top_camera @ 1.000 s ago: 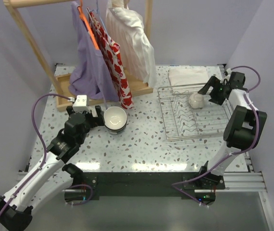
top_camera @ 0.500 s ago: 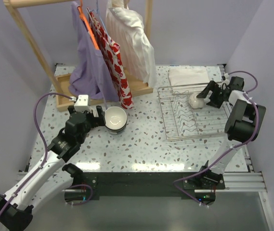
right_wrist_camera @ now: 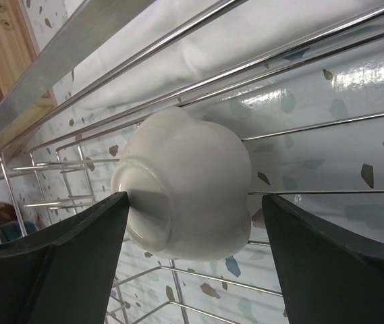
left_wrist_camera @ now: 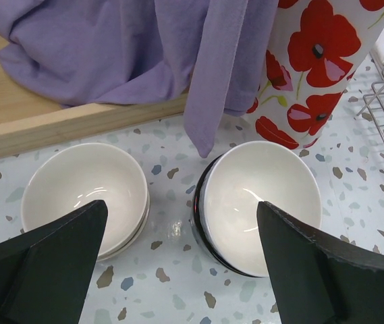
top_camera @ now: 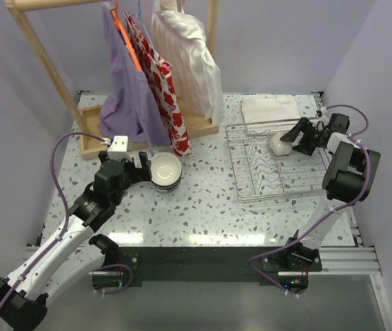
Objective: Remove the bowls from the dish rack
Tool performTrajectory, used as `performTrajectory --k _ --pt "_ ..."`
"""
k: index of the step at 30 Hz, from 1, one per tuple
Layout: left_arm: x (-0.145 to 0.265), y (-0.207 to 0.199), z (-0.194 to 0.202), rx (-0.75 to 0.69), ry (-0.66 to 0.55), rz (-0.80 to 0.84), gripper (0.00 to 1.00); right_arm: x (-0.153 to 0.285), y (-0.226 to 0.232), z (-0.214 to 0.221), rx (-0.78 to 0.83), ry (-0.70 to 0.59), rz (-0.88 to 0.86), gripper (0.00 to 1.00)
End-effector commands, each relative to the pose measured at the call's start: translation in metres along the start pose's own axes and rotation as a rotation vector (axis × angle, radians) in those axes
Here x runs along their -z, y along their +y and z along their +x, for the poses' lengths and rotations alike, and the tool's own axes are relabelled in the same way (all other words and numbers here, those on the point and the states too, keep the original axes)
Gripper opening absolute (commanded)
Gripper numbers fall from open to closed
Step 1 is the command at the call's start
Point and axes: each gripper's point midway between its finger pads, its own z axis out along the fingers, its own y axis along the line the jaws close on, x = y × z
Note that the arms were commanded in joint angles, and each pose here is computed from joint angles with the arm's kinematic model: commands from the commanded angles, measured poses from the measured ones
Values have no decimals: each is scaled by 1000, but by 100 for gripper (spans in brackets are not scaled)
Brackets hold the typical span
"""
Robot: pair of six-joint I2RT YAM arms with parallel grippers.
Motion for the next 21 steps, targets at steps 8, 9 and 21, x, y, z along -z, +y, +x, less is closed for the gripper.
performTrajectory --k 8,9,21 --pt "0 -2 -14 6 -57 12 98 5 15 -1 9 -12 -64 64" --pt "0 -1 -14 6 -56 11 98 7 16 -2 9 -17 -66 61" --pt "1 -1 -16 10 -64 16 98 29 39 -18 42 -103 -82 13"
